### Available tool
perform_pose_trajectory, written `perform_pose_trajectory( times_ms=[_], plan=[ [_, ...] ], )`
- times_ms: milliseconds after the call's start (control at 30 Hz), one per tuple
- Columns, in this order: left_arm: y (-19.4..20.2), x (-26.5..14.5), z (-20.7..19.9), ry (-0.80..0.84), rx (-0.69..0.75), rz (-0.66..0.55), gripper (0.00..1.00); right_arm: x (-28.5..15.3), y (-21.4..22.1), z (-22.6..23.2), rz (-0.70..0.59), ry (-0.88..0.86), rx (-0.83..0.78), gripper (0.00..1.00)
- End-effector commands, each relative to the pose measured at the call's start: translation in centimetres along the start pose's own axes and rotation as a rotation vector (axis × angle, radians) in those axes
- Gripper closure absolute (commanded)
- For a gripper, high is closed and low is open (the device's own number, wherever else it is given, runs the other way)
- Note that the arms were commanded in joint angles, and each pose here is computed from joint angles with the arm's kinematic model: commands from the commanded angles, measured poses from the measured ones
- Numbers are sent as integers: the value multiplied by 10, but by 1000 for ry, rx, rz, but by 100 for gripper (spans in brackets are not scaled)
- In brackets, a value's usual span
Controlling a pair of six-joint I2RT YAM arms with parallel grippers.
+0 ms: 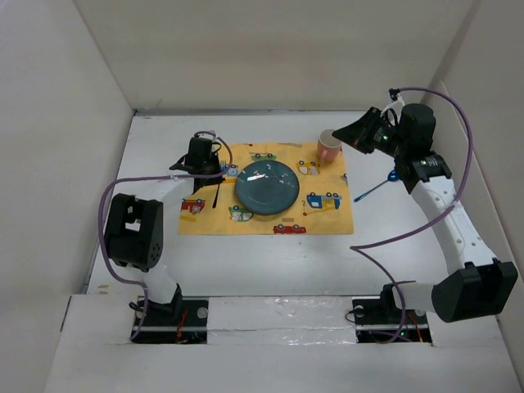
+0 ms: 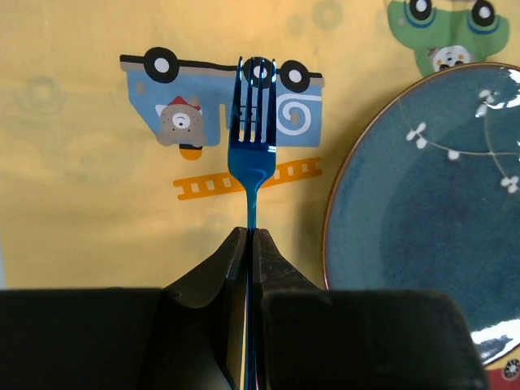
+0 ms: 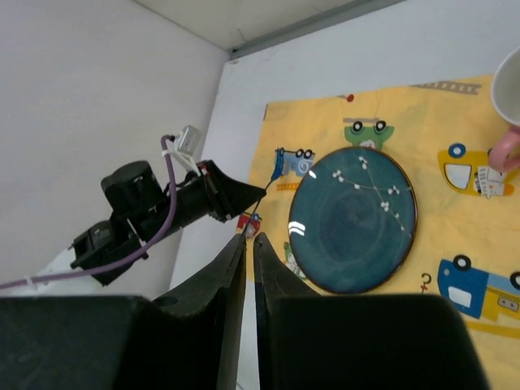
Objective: Set the dinner table for one person
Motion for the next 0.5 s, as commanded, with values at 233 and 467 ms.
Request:
perform_pose_trajectory(
  times_ms=[233,467],
  plan=[
    [2,36,0,24,22,-15,100,-5,29,-13,68,66,-51,85],
    [16,50,5,-11,12,47,100,-3,35,-23,93,142,-55,85]
  ],
)
Point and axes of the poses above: each gripper's point midway between its finger pads, its own x axis out along the fingers, its own z axis along the line the jaws close on, y = z × x, the point moved 10 cm from there along -x, back along the fingers, and after that the axes turned 5 degrees about x, right-handed, at the moved point
